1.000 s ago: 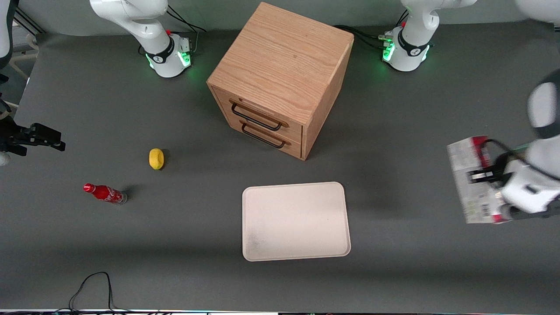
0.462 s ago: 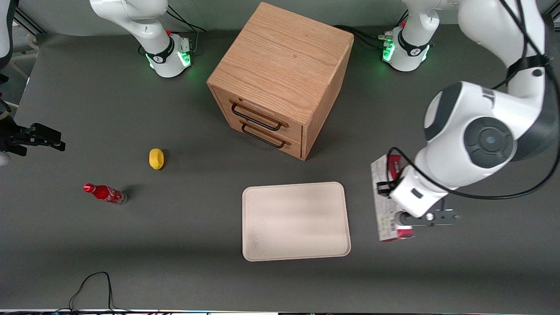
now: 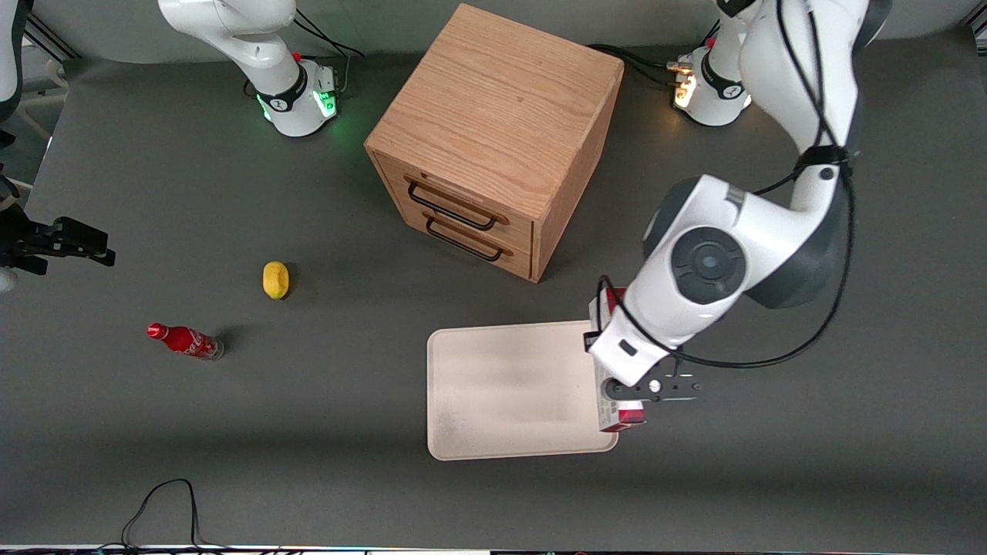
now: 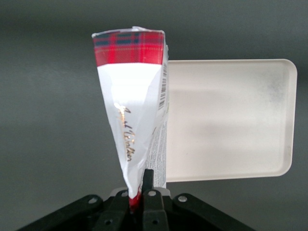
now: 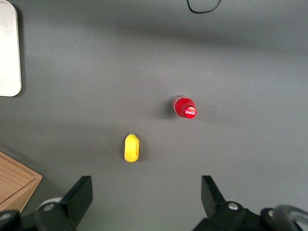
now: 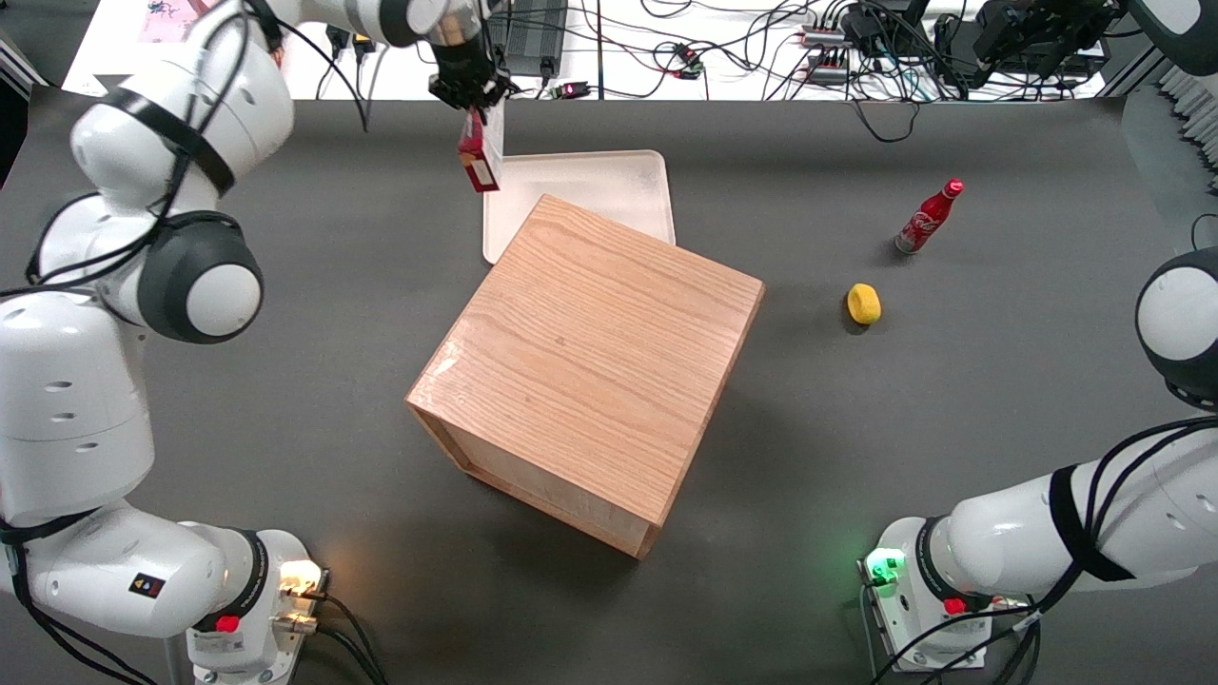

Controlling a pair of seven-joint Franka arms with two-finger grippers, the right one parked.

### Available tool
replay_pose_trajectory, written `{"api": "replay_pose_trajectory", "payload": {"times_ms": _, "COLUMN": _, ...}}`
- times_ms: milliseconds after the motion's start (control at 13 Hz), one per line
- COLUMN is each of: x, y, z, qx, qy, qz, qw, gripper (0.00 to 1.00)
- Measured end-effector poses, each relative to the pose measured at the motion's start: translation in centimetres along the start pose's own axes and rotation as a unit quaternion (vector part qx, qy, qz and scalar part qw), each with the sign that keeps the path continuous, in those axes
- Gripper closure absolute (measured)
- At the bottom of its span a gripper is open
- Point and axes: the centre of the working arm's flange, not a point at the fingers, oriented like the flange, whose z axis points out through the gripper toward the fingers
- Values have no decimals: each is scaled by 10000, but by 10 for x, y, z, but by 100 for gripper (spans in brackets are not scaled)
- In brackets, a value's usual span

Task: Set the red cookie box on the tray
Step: 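Carry the held cookie box with the left gripper toward the white tray, then lower the cookie box onto the tray and open the left gripper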

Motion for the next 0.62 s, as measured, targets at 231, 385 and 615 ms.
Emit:
{"api": "replay_pose_trajectory", "payload": {"times_ms": 231, "x": 11, "y": -3, "z": 51, "qx": 184, "qy": 41, "qz": -6, "qw": 9998, "gripper": 96}}
{"api": "replay_pose_trajectory", "payload": {"times_ms": 385, "x": 16, "y": -7, "z": 100, "qx": 274, "qy": 175, "qz": 67, "qw": 9995, "gripper": 96}}
{"api": "replay_pose_trajectory", "payload": {"times_ms": 615, "x": 10, "y": -8, "z": 157, "qx": 292, "qy": 171, "qz": 162, "qw": 9993, "gripper": 96}}
